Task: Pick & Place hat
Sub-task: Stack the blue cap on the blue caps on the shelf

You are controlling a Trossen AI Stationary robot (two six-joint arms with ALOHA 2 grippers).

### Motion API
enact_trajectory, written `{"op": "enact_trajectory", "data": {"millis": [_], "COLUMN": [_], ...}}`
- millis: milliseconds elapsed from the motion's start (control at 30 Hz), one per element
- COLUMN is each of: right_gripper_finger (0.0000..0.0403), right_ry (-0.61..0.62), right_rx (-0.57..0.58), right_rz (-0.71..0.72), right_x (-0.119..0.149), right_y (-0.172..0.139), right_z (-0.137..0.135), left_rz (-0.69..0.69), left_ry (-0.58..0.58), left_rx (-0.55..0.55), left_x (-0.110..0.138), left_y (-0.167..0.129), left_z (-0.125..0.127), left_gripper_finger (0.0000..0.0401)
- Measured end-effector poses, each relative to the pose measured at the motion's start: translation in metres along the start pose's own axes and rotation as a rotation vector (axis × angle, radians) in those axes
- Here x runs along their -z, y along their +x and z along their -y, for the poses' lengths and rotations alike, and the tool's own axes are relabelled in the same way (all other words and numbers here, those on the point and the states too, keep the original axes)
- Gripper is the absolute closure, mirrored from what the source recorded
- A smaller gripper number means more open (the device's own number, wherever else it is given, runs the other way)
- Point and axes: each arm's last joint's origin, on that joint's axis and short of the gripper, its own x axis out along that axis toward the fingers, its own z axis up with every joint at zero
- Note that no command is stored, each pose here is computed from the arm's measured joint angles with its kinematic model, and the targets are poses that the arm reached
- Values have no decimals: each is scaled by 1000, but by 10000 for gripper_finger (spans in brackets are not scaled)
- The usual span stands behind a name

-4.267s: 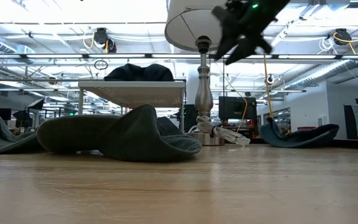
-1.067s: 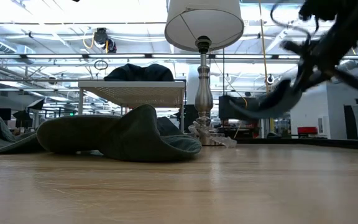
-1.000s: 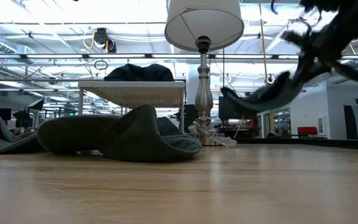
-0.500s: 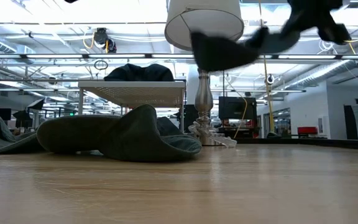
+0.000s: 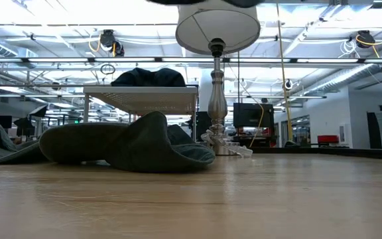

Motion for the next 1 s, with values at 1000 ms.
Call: {"op": "enact_trajectory", "data": {"millis": [1000], "right_gripper_finger": [401], "right_ry": [-98], "right_rx": [-78], "right_rz": [185], "right_x": [-19], "right_y": [43], "right_z": [-55], "left_rz": [-131], "left_ry": [-51], "left_rx": [47], "left_x": [8], "left_y": [33], "left_z": [9], "left_gripper_finger": [128]}}
